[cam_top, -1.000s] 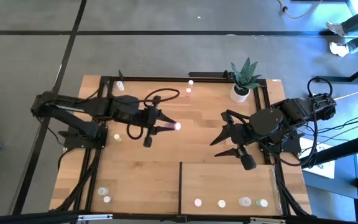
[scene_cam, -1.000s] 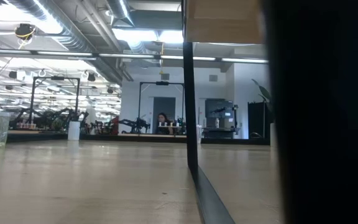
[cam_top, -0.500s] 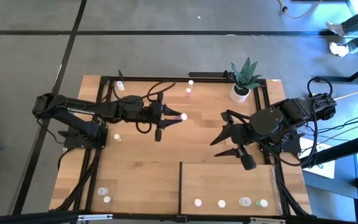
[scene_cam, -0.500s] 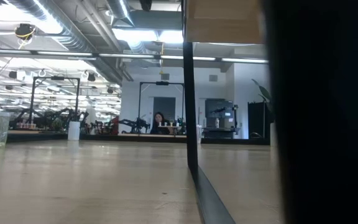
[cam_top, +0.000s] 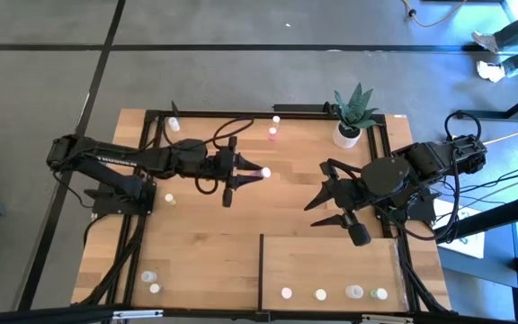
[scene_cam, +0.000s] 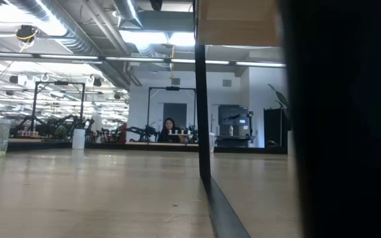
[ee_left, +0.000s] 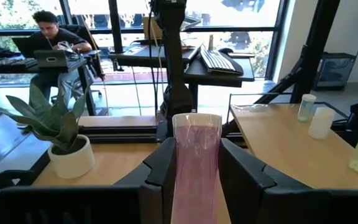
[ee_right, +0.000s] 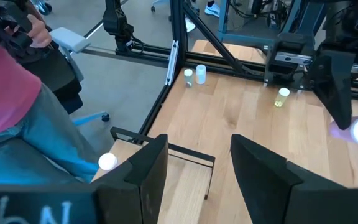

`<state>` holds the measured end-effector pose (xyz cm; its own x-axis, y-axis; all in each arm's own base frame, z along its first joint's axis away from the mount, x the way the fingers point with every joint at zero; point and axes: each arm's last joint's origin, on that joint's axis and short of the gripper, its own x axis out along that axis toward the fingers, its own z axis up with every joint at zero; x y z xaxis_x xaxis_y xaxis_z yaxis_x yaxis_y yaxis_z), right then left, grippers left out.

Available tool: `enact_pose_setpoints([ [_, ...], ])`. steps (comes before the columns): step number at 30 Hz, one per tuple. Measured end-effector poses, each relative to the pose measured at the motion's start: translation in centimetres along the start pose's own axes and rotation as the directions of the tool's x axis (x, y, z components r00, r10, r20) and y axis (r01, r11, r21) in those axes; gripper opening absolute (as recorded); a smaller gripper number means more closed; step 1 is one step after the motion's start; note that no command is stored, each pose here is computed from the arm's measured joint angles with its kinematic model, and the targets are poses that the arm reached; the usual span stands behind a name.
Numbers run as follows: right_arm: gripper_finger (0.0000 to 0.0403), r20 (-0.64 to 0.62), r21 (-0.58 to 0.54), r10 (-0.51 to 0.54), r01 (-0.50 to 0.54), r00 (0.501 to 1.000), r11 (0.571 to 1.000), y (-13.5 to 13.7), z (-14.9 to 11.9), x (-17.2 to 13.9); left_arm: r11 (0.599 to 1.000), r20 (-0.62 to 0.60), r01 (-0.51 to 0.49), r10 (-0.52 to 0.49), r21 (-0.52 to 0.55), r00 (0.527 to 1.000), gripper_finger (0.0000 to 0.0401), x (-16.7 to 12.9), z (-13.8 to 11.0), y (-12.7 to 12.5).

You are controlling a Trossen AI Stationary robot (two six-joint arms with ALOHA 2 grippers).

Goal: Pick and place medicine bottles onto shelf by color
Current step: Put the bottom pink pill bottle on the shelf aligned with the other pink pill bottle

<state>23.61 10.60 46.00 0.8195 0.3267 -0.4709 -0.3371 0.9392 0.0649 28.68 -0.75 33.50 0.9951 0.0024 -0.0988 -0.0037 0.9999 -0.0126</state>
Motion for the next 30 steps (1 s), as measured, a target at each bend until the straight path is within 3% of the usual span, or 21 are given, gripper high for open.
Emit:
enact_pose_setpoints([
  [6,0.0178,0.003,0.005,0.0,0.0,1.0,1.0,0.0,0.0,0.0,1.0,0.0,0.0,0.0,0.021,1.0,0.0094,0.0,0.0,0.0],
  [17,0.0178,0.028,0.168,-0.002,-0.002,1.0,0.986,0.0,0.3,0.1,1.0,0.0,0.011,-0.011,0.024,1.0,0.0094,0.0,0.0,-0.3],
  [22,0.0178,0.008,0.196,-0.128,0.124,0.992,0.973,-1.1,0.3,1.4,0.999,0.0,0.025,-0.025,0.028,1.0,0.0094,0.0,0.0,-0.7],
  [30,0.0178,-0.038,0.033,-0.32,0.322,0.947,0.946,-3.8,0.1,3.9,0.999,-0.001,0.042,-0.042,0.03,0.999,0.0094,-0.1,0.0,-1.2],
])
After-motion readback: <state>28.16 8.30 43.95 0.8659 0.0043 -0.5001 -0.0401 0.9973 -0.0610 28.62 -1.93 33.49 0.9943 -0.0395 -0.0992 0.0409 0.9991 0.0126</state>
